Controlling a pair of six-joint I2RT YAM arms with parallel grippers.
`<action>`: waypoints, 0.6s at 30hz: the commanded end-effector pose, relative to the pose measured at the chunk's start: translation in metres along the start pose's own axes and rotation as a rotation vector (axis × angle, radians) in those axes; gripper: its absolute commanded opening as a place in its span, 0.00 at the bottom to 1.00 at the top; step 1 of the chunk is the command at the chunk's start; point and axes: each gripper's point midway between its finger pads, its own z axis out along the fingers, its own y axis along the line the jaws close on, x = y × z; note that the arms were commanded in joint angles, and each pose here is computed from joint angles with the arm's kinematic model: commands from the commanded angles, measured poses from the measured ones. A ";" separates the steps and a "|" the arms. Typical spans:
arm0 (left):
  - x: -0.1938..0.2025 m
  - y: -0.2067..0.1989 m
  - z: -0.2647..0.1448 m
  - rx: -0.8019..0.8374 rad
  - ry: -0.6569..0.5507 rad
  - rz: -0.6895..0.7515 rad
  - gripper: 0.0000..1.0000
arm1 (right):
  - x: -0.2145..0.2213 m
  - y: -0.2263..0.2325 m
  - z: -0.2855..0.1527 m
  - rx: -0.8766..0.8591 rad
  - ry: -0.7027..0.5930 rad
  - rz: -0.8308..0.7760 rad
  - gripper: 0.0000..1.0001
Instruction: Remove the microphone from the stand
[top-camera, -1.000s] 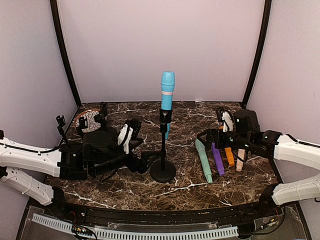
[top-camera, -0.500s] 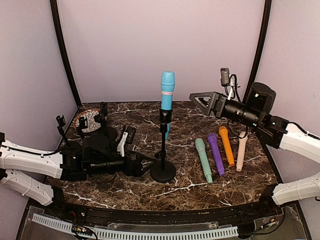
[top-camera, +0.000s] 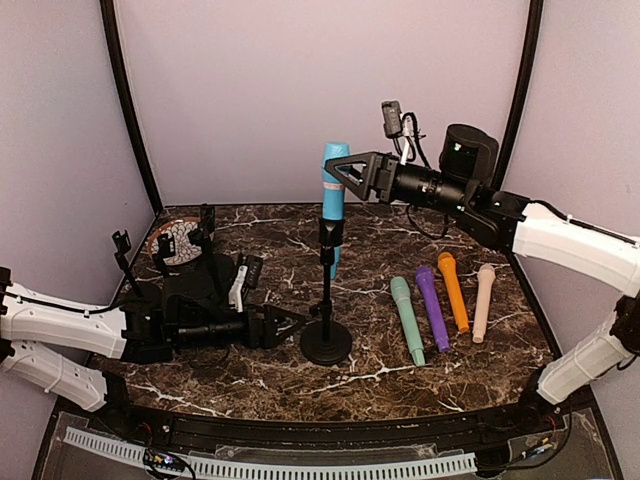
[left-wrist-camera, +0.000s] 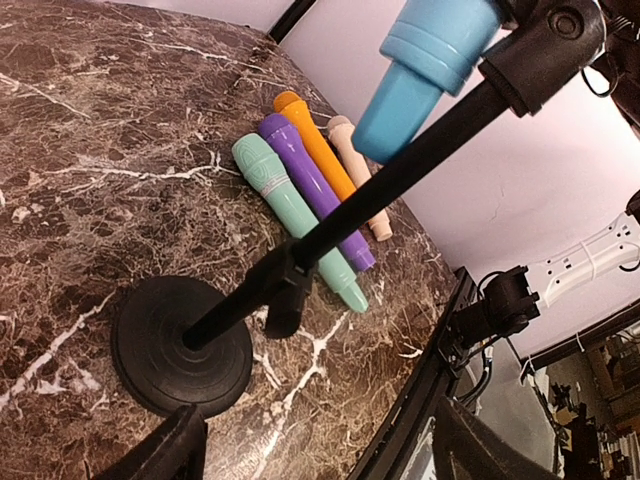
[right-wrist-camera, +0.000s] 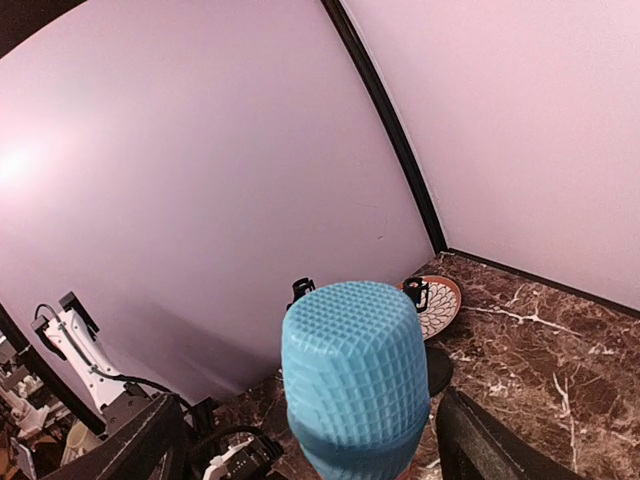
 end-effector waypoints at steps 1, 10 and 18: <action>-0.007 -0.004 -0.002 0.026 -0.019 -0.019 0.80 | -0.009 0.003 0.015 -0.008 0.003 -0.041 0.83; -0.011 0.003 0.008 0.017 -0.011 -0.026 0.73 | -0.005 -0.001 0.023 -0.015 0.008 -0.030 0.60; -0.021 0.002 0.022 0.043 -0.039 -0.025 0.64 | -0.001 -0.003 0.023 -0.003 0.013 -0.032 0.50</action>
